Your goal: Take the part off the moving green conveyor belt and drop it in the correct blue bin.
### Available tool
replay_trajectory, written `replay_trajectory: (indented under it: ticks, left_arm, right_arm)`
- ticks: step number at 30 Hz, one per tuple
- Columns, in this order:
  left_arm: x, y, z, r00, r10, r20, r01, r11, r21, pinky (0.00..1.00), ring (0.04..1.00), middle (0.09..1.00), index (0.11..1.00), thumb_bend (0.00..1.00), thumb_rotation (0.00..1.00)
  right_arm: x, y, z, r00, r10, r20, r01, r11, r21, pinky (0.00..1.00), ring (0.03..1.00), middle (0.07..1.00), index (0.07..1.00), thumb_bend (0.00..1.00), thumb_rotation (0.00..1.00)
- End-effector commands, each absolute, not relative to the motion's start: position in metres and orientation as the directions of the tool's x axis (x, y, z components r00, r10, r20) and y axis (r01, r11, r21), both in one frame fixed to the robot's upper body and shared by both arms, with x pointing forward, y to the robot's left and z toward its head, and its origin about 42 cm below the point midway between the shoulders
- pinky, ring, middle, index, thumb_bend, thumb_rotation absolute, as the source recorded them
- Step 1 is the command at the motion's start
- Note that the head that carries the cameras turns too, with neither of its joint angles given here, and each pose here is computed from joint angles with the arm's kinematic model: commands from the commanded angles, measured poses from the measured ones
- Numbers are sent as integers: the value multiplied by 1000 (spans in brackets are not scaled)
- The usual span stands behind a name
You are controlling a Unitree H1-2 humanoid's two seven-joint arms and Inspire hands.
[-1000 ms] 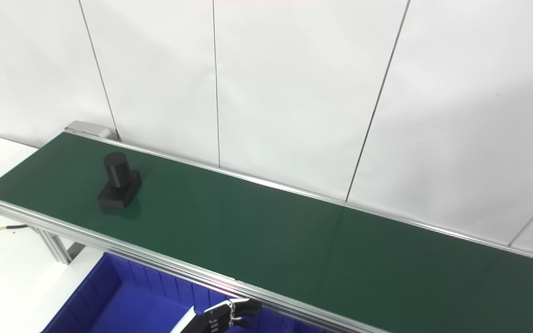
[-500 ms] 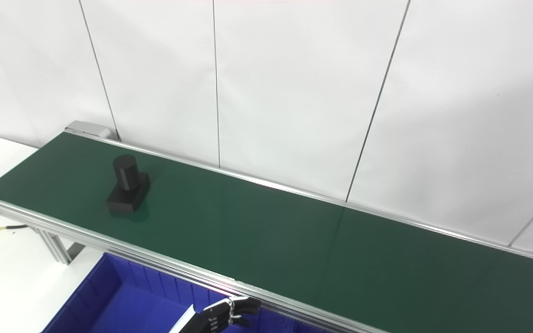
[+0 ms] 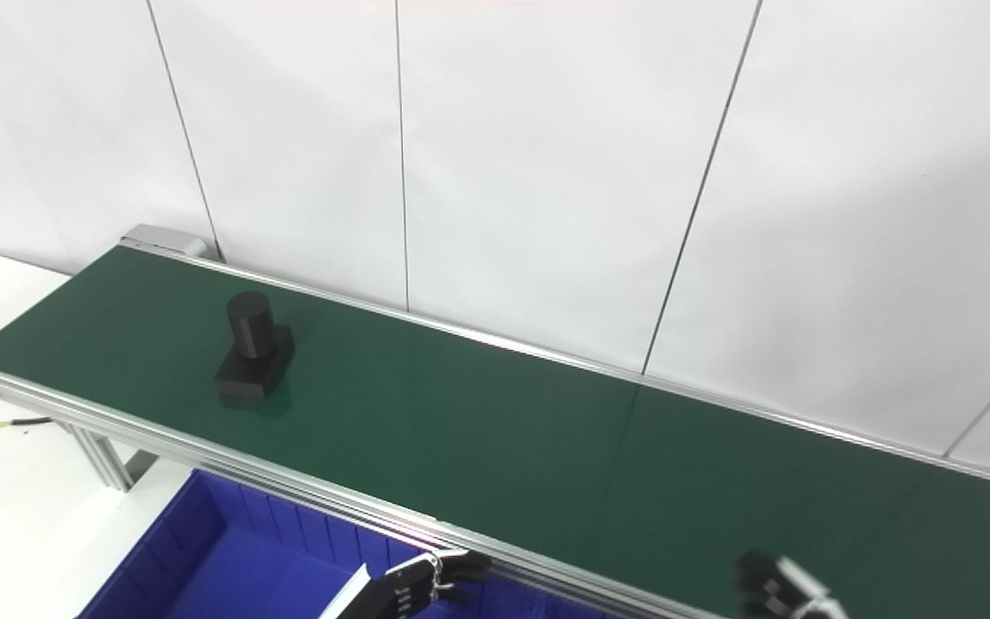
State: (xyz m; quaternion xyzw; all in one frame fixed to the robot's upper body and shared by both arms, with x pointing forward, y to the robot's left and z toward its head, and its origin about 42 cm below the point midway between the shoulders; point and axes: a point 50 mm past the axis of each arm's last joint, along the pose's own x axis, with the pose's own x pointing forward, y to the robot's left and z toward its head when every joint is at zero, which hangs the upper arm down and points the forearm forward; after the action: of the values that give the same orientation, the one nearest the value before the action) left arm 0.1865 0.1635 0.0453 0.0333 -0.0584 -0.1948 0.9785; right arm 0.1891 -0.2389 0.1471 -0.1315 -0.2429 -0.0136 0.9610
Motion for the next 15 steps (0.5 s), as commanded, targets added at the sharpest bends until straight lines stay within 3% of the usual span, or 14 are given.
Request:
replay_trajectory:
  ticks: [1,5,15]
  left_arm:
    - [195,161,55,910,-377,172,364,925,107,753,825,842,791,941,188]
    - [197,159,57,911,-371,179,357,928,109,749,825,839,788,958,213]
    - [200,155,56,910,-374,179,357,927,118,749,832,837,790,967,239]
  right_arm:
    - [195,-241,161,851,54,523,101,959,-264,606,692,746,759,967,289]
    - [210,-243,170,847,59,529,96,961,-261,622,716,766,781,970,369]
    - [231,-246,180,861,77,503,83,954,-288,631,728,781,801,934,324]
